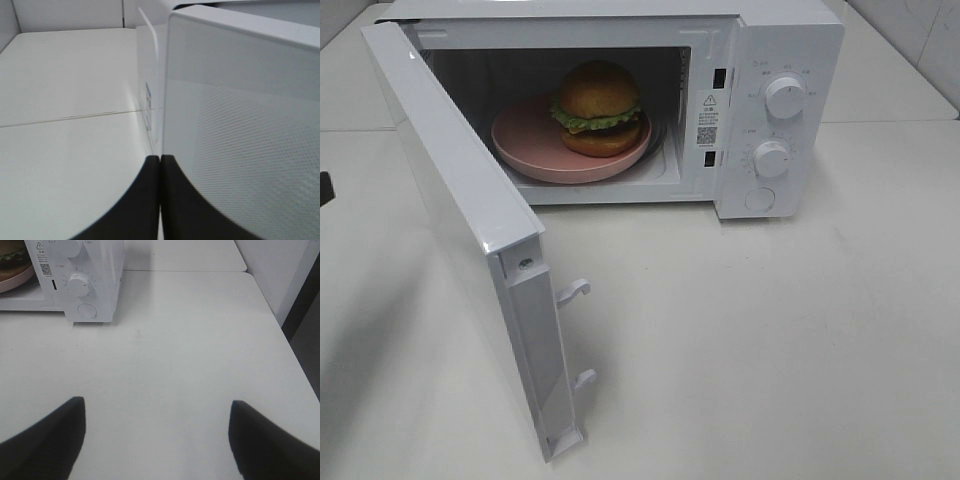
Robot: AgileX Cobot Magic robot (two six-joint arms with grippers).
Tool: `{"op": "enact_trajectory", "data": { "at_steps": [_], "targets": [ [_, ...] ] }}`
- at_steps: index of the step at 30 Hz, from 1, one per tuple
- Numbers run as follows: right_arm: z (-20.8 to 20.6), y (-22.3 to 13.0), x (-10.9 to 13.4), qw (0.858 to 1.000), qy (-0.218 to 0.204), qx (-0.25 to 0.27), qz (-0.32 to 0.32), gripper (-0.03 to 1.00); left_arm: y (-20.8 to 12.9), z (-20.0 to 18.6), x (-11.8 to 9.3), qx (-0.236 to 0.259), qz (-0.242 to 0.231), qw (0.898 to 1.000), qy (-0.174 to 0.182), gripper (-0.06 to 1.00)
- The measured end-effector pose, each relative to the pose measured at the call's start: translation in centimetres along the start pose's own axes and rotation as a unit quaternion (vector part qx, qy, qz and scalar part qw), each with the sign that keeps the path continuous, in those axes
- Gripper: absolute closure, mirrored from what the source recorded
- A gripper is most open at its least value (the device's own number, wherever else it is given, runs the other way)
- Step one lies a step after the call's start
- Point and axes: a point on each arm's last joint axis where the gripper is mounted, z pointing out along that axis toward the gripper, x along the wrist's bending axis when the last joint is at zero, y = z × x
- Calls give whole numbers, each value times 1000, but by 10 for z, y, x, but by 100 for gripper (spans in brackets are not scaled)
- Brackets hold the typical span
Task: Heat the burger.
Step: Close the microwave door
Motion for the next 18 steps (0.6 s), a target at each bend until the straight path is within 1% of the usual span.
{"op": "enact_trajectory", "data": {
  "at_steps": [1, 2, 3, 4, 5, 6, 10, 12, 18],
  "targets": [
    [0, 0, 0, 1000, 0, 0, 0, 22, -1, 4, -3, 2, 3, 1000, -7, 94],
    [0, 0, 0, 1000, 0, 0, 0, 22, -1, 4, -3, 2, 3, 1000, -7, 94],
    [0, 0, 0, 1000, 0, 0, 0, 22, -1, 9, -9, 4, 6, 1000, -21, 94],
    [0, 0, 0, 1000, 0, 0, 0, 22, -2, 12, -11, 7, 7, 1000, -27, 94],
    [0, 0, 0, 1000, 0, 0, 0, 22, -2, 12, -11, 7, 7, 1000, -27, 94],
    [0, 0, 0, 1000, 0, 0, 0, 22, -3, 17, -15, 10, 9, 999, -36, 94],
    [0, 0, 0, 1000, 0, 0, 0, 22, -4, 23, -22, 14, 13, 999, -49, 94],
    [0, 0, 0, 1000, 0, 0, 0, 22, -8, 30, -31, 23, 16, 997, -68, 94],
    [0, 0, 0, 1000, 0, 0, 0, 22, -10, 36, -41, 24, 12, 996, -80, 94]
  ]
}}
